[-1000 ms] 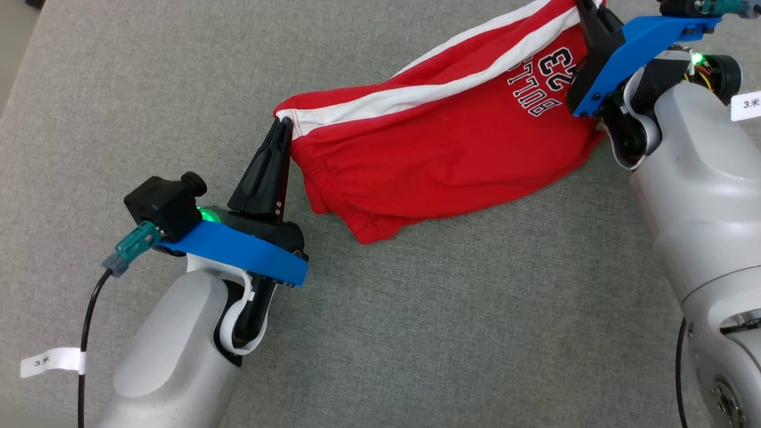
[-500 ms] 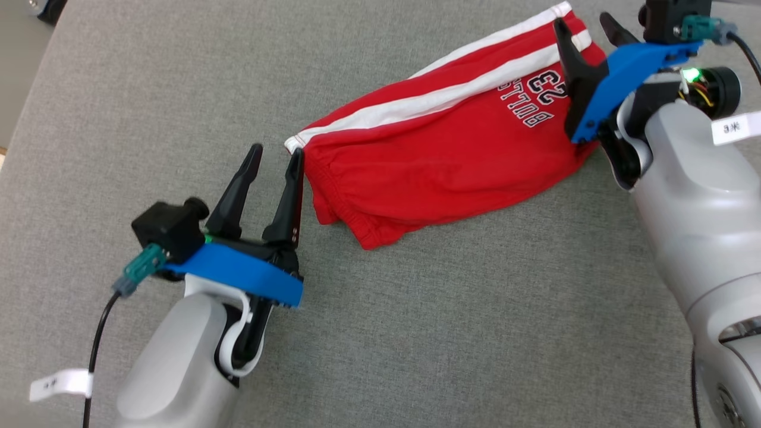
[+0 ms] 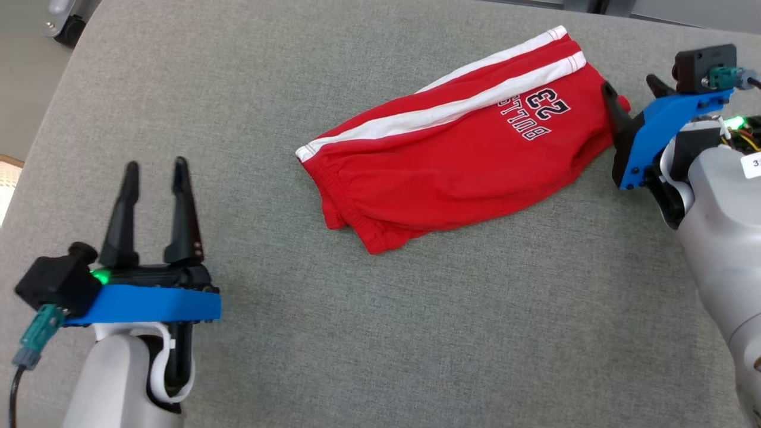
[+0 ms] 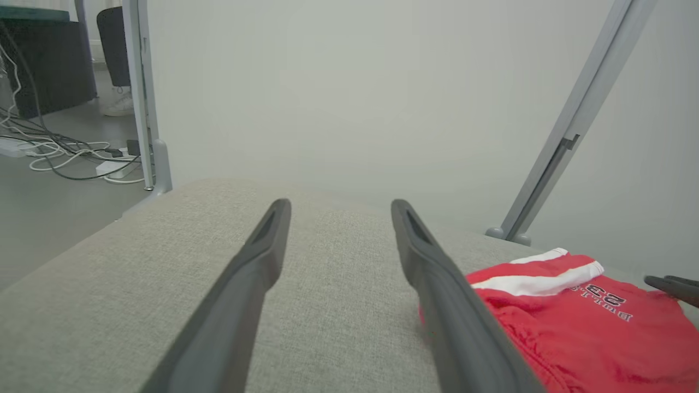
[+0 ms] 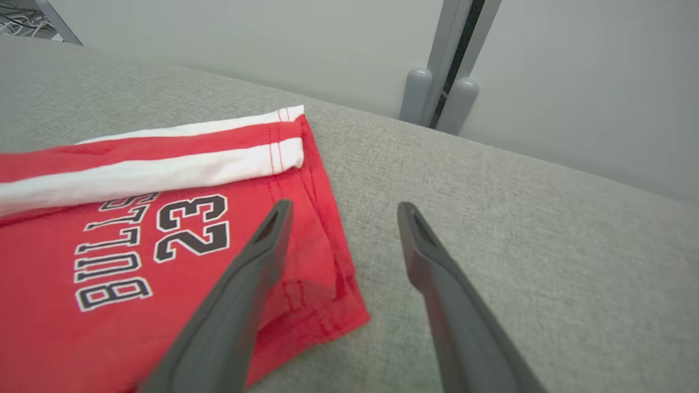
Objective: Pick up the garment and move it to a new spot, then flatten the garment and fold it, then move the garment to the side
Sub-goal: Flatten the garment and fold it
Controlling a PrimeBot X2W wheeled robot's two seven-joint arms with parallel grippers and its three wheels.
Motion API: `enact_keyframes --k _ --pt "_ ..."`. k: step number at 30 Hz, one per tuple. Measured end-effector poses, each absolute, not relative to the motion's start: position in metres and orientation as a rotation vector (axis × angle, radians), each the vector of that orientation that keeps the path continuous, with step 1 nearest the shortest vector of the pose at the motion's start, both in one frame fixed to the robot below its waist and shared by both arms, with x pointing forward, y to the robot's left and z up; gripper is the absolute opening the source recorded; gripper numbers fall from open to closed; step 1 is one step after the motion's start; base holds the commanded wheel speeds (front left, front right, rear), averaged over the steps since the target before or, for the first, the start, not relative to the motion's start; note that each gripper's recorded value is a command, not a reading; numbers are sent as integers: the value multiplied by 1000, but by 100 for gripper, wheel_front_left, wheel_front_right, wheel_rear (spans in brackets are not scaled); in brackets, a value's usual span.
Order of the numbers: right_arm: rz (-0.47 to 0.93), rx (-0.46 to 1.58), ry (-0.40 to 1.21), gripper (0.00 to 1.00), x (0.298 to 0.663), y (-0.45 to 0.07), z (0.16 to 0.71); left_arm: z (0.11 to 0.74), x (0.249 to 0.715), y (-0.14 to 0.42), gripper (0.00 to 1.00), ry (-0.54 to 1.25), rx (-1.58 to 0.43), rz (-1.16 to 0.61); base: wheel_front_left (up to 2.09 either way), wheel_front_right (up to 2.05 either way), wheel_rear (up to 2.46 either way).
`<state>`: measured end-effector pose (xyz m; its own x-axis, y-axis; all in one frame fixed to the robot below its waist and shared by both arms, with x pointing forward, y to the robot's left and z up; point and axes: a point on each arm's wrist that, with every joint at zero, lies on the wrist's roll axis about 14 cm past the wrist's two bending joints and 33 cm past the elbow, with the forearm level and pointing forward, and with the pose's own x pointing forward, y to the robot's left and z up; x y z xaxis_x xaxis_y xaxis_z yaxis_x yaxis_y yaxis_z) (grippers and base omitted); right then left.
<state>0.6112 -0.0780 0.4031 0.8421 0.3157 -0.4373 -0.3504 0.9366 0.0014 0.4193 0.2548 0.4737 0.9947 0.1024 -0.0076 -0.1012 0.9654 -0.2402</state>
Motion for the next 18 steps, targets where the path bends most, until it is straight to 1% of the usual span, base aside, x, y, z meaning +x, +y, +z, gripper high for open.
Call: enact_keyframes --k 5,12,13,14,15,16,18 --pt "350 -90 516 100 604 -81 386 480 410 276 100 -27 -190 177 0 0 0" --pt "376 -104 586 100 596 -72 368 479 398 295 100 -26 -158 250 0 0 0" --pt "377 -104 595 97 595 -71 368 478 397 295 100 -24 -160 254 0 0 0" --pt "381 -105 606 36 594 -69 367 478 396 294 100 -23 -160 256 0 0 0" --pt "383 -104 609 12 593 -68 367 478 396 294 100 -23 -159 256 0 0 0" --pt "383 -102 610 0 593 -68 367 478 395 293 100 -23 -161 257 0 0 0" --pt "385 -93 616 0 590 -66 367 477 393 292 100 -19 -160 259 0 0 0"
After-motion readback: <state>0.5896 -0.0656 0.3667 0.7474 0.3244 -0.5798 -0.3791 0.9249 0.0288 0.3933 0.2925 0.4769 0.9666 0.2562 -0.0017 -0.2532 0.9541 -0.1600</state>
